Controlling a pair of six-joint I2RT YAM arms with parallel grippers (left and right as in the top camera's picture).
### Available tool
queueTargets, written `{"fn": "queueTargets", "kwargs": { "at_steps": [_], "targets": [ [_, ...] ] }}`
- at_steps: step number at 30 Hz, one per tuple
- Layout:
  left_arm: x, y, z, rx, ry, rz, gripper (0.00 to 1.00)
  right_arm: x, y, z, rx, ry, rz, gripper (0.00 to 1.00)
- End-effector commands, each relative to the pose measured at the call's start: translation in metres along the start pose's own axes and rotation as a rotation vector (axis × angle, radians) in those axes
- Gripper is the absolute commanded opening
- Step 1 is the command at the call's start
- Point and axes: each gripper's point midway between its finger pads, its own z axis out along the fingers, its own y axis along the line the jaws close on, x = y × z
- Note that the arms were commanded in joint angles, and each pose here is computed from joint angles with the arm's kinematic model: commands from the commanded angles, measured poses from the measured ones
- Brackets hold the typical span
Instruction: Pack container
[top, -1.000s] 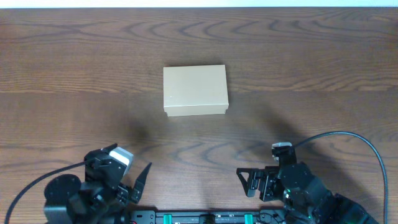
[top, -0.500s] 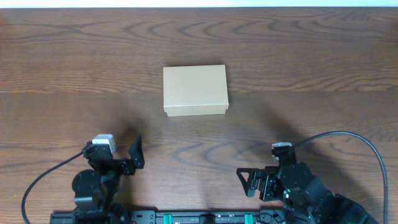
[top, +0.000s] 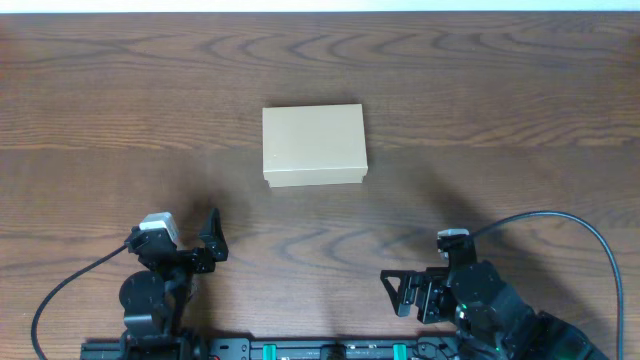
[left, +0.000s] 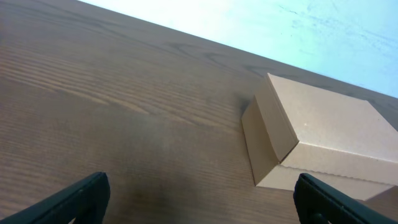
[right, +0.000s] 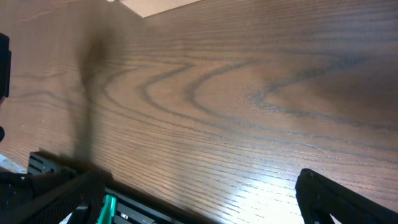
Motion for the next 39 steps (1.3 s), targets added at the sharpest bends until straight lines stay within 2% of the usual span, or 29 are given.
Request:
{"fn": "queueTargets", "kwargs": {
  "at_steps": [1, 17, 22, 26, 31, 39],
  "targets": [
    [0.008, 0.008, 0.003, -0.031, 0.008, -0.014, 0.95, 0.0, -0.002, 0.0, 0.011, -0.007, 0.006, 0.99],
    [0.008, 0.008, 0.003, -0.031, 0.008, -0.014, 0.95, 0.0, -0.006, 0.0, 0.029, -0.007, -0.006, 0.99],
    [0.008, 0.008, 0.003, -0.031, 0.008, -0.014, 0.95, -0.014, -0.01, -0.001, 0.062, -0.078, -0.137, 0.99],
    [0.008, 0.008, 0.003, -0.031, 0.008, -0.014, 0.95, -0.033, -0.003, -0.003, 0.046, -0.166, -0.372, 0.99],
    [0.008, 0.008, 0.003, -0.031, 0.008, -0.014, 0.95, -0.037, 0.003, -0.003, -0.004, -0.228, -0.635, 0.99],
    [0.008, 0.008, 0.003, -0.031, 0.008, -0.014, 0.95, -0.035, -0.026, 0.004, 0.029, -0.346, -0.645, 0.99]
  ]
}}
